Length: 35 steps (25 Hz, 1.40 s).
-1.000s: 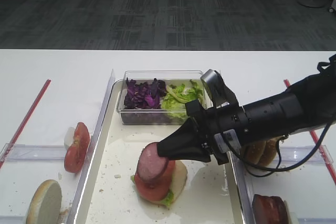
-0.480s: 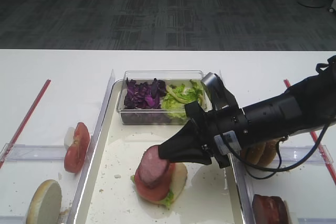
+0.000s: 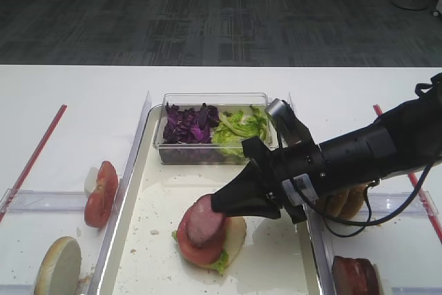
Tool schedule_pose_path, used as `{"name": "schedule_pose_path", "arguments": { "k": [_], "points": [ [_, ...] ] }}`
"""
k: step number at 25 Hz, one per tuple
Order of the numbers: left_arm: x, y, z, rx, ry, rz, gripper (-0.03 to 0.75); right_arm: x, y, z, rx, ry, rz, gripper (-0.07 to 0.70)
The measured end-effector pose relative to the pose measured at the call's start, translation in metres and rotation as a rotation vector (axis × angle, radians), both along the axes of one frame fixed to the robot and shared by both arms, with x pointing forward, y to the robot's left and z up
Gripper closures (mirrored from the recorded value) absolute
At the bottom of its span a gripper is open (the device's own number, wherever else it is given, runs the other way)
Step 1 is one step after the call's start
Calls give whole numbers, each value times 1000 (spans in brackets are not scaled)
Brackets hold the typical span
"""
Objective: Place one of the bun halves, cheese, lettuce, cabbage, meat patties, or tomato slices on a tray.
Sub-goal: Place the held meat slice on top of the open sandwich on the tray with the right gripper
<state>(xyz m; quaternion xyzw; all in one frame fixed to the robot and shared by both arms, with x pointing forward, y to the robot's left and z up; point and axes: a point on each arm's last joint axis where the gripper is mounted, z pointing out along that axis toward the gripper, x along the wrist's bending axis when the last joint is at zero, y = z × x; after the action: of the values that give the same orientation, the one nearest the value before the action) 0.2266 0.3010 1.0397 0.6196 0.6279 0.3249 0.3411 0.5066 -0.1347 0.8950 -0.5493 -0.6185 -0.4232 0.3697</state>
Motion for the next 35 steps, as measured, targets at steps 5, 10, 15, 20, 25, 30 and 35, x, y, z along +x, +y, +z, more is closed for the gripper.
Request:
{"name": "schedule_pose_path", "arguments": {
  "k": [5, 10, 15, 20, 25, 30, 35],
  "points": [
    [0, 0, 0, 0, 0, 0, 97, 0, 0, -3, -6, 13, 0, 511],
    [0, 0, 0, 0, 0, 0, 97, -2, 1, -18, 12, 71, 9, 511],
    [0, 0, 0, 0, 0, 0, 97, 0, 1, -20, 29, 59, -9, 511],
    [0, 0, 0, 0, 0, 0, 97, 1, 1, -19, 34, 57, -19, 511],
    [0, 0, 0, 0, 0, 0, 97, 1, 1, -19, 33, 56, -17, 511],
    [0, 0, 0, 0, 0, 0, 97, 1, 1, -21, 17, 53, -15, 511],
    [0, 0, 0, 0, 0, 0, 97, 1, 1, -21, 11, 50, -16, 510]
  ]
}}
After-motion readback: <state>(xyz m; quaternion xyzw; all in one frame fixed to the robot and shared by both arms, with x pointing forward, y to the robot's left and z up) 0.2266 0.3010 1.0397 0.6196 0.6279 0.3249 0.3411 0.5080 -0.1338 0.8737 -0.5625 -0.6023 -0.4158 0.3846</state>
